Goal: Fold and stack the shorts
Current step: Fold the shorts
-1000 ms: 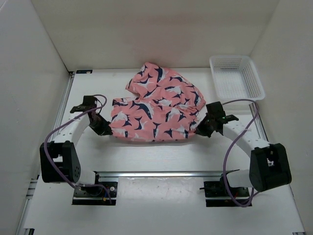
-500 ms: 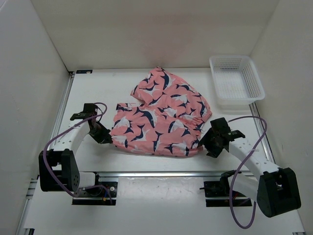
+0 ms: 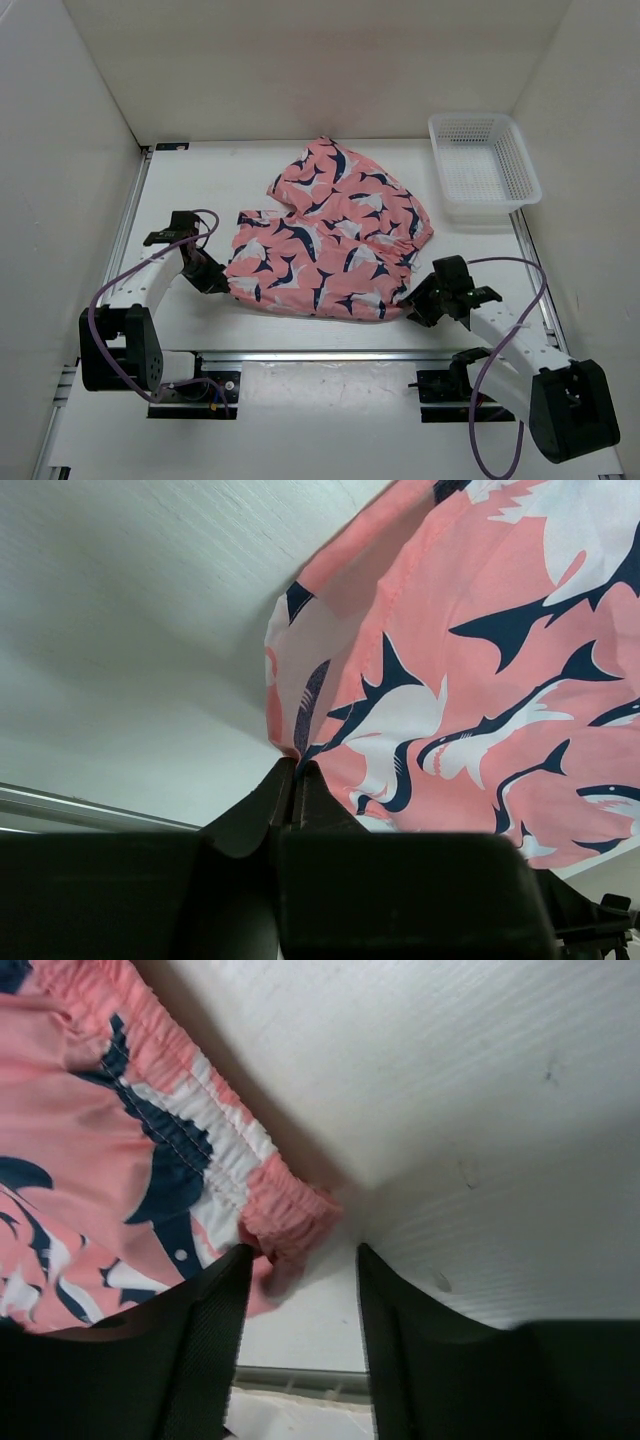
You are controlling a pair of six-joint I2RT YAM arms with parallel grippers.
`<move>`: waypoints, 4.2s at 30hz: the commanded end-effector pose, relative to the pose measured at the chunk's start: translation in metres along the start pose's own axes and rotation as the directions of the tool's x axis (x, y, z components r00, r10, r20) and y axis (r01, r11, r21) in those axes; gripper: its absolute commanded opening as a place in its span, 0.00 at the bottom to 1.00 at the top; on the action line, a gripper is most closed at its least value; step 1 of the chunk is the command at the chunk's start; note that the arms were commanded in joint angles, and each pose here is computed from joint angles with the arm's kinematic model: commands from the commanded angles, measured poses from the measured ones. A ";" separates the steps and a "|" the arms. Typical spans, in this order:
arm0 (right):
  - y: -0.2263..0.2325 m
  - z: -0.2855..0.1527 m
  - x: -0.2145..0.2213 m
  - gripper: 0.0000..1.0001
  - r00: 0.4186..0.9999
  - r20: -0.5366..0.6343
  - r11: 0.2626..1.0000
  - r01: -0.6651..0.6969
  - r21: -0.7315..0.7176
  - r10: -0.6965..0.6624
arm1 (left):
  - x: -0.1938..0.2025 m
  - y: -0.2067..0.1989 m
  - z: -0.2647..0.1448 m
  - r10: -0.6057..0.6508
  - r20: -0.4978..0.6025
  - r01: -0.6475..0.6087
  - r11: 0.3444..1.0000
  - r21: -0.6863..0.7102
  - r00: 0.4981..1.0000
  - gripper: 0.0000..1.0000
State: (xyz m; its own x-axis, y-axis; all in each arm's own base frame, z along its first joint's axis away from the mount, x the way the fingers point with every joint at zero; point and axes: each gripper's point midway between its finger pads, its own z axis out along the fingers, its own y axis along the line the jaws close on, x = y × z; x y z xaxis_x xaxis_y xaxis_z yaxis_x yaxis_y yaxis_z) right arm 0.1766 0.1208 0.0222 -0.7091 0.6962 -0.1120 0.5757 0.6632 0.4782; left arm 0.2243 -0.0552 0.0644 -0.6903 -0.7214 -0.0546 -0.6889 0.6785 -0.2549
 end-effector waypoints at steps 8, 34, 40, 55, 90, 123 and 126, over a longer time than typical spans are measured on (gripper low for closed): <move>0.079 -0.048 -0.067 0.00 0.963 0.226 0.988 0.152 -0.012 -0.145 | -0.038 -0.045 -0.068 0.037 0.180 -0.063 0.988 0.141 0.983 0.10; 0.234 -0.471 0.010 0.00 0.557 0.717 0.192 0.826 -0.530 -0.418 | 0.024 -0.008 -0.622 -0.592 0.793 -0.613 0.576 0.541 0.143 0.10; 0.227 -0.476 0.002 0.00 0.603 0.717 0.268 0.798 -0.540 -0.350 | 0.009 -0.011 -0.620 -0.580 0.803 -0.597 0.599 0.534 0.136 0.10; 0.233 -0.139 -0.136 0.00 0.781 0.370 0.805 0.579 -0.126 -0.504 | -0.197 -0.161 -0.301 -0.080 0.785 -0.289 0.903 0.318 0.614 0.10; 0.190 -0.033 -0.158 0.00 0.907 0.120 0.903 0.416 -0.108 -0.403 | -0.023 -0.078 -0.145 0.263 0.394 -0.409 0.842 0.353 0.881 0.10; 0.072 -0.020 -0.076 0.28 0.947 0.045 0.946 0.319 -0.051 -0.317 | 0.062 0.022 0.009 0.101 -0.044 -0.101 0.995 -0.006 0.994 0.76; 0.078 -0.021 -0.079 0.28 0.944 0.048 0.942 0.330 -0.064 -0.328 | 0.058 0.024 0.018 0.089 -0.039 -0.091 0.995 -0.045 0.995 0.59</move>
State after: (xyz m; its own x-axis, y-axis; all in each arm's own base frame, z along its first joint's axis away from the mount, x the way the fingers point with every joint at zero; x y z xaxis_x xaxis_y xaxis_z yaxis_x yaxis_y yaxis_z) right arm 0.2535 0.1057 0.0726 -0.8471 0.4581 -0.2693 0.3183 0.8433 0.4331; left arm 0.1600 -0.0888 0.0448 -0.7767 -0.6297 0.0161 -0.6172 0.7556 -0.2193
